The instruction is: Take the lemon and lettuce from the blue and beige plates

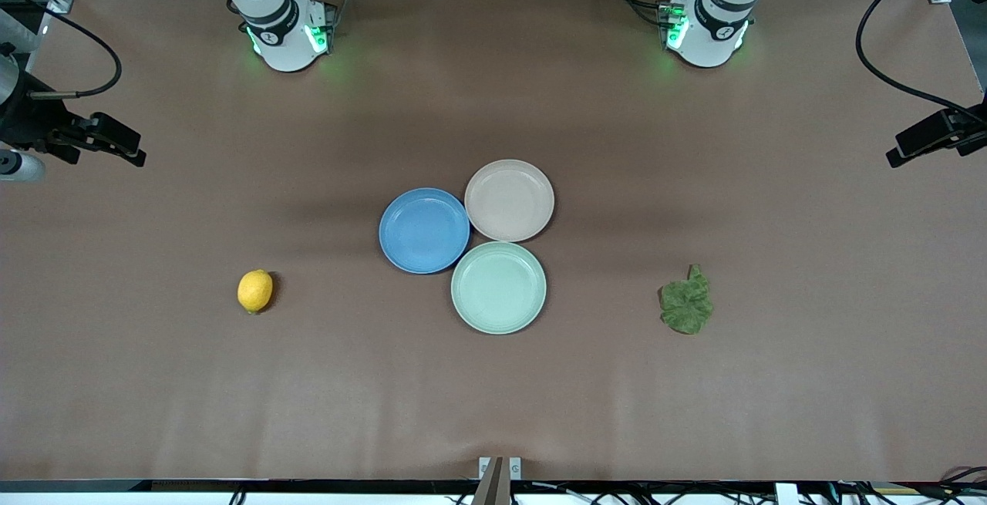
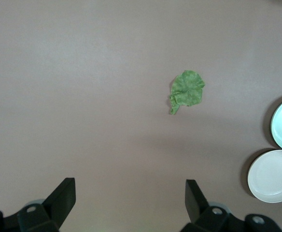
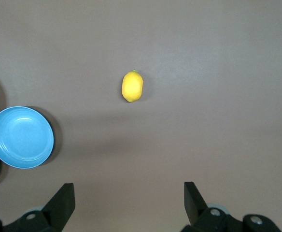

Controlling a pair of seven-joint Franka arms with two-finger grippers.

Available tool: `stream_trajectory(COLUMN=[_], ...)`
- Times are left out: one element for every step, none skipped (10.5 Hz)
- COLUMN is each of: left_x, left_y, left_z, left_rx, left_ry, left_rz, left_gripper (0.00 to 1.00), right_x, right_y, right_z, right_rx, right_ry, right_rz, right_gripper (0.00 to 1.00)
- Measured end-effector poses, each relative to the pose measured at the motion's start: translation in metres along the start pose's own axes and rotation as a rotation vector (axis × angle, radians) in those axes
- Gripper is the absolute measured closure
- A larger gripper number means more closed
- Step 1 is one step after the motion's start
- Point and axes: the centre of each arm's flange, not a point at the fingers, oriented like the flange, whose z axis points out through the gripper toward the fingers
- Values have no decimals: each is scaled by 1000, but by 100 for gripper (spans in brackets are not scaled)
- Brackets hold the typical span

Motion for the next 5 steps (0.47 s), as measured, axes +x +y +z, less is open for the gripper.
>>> stream_trajectory(left_x=[0, 0, 0, 1, 1], left_y=[0, 0, 0, -1, -1], left_z=[0, 0, 0, 0, -1], left_rx=[0, 0, 0, -1, -1], left_ry=[0, 1, 3, 4, 5], left_rz=[0, 0, -1, -2, -2], left_gripper=[0, 0, 0, 0, 0], right_x=[0, 0, 0, 0, 0], right_y=[0, 0, 0, 0, 0], right_z=[0, 0, 0, 0, 0], right_rx=[0, 0, 1, 1, 1], right_ry=[1, 1, 2, 2, 3], right_rz=[0, 0, 0, 0, 0], right_gripper=[0, 0, 0, 0, 0])
